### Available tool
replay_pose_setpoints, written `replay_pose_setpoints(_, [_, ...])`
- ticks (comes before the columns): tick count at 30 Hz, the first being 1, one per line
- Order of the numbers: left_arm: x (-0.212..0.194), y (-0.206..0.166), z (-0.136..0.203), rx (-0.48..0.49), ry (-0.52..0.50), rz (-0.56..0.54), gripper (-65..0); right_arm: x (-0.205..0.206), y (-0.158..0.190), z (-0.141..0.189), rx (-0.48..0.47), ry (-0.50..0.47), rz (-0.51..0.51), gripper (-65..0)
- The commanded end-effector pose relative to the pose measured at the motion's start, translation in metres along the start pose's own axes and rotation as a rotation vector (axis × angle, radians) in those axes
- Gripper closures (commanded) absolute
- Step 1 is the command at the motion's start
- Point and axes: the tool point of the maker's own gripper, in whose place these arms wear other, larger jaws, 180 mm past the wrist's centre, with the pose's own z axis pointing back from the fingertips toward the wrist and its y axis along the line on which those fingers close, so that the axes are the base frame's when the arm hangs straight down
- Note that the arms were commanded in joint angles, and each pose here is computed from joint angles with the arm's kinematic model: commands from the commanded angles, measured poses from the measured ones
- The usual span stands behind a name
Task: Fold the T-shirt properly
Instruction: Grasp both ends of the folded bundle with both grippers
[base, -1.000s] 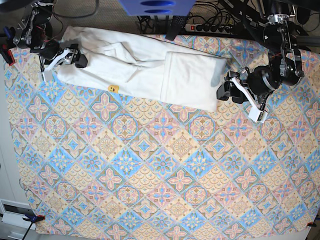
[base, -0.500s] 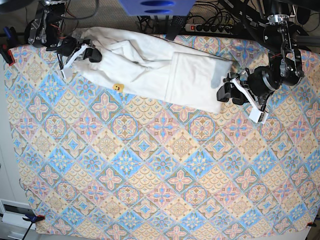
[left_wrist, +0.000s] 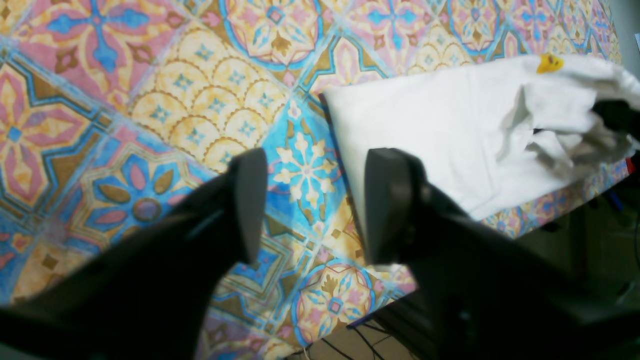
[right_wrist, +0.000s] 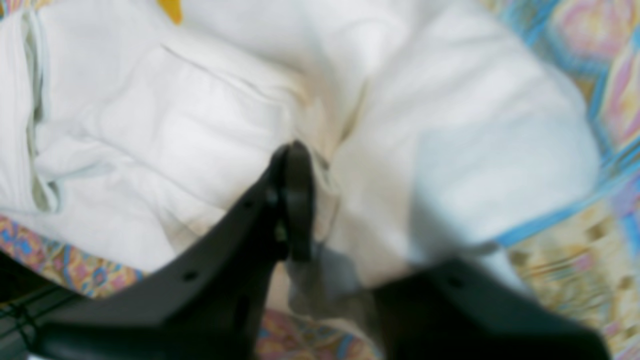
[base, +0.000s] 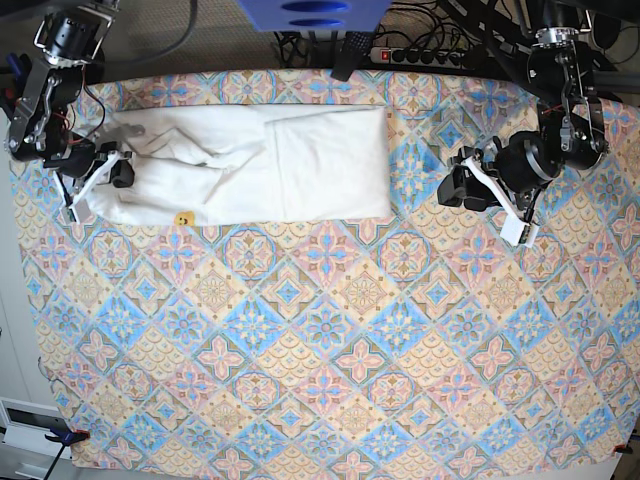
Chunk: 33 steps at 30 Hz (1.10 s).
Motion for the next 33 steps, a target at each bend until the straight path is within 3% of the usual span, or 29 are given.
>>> replay_pose_setpoints(1, [0.007, -0.001, 0.004, -0.004, -0.025, -0.015, -22.4, 0.017, -0.013, 0.008, -0.037, -0.025, 0.032, 0.0])
replay_pose_setpoints(7, [-0.008, 0.006, -0.002, 0.001, 0.013, 0.024, -14.1, 0.039, -0.026, 0.01, -0.105, -0.012, 0.089, 0.0])
replay_pose_setpoints(12, [-0.044, 0.034, -0.019, 0.024, 0.098, 0.159, 0.0, 0.055, -0.013, 0.023, -0.135, 0.01, 0.204, 0.0])
replay_pose_setpoints(16, [-0.055, 0.01, -0.048, -0.036, 0.083, 0.131, -0.8, 0.086, 0.036, 0.024, -0.1, -0.029, 0.409, 0.0])
replay_pose_setpoints(20, [-0.064, -0.022, -0.073, -0.061, 0.093, 0.023, -0.8, 0.089, 0.071, 0.024, -0.063, -0.032, 0.528, 0.0])
replay_pose_setpoints(27, [-0.084, -0.041, -0.116, -0.043, 0.152, 0.031, -0.8, 0.061, 0.105, 0.024, -0.005, -0.024, 0.544, 0.0])
replay_pose_setpoints(33, [-0.076, -0.055, -0.142, -0.075, 0.158, 0.082, -0.8, 0.045, 0.14, 0.019, 0.071, -0.023, 0.578, 0.0])
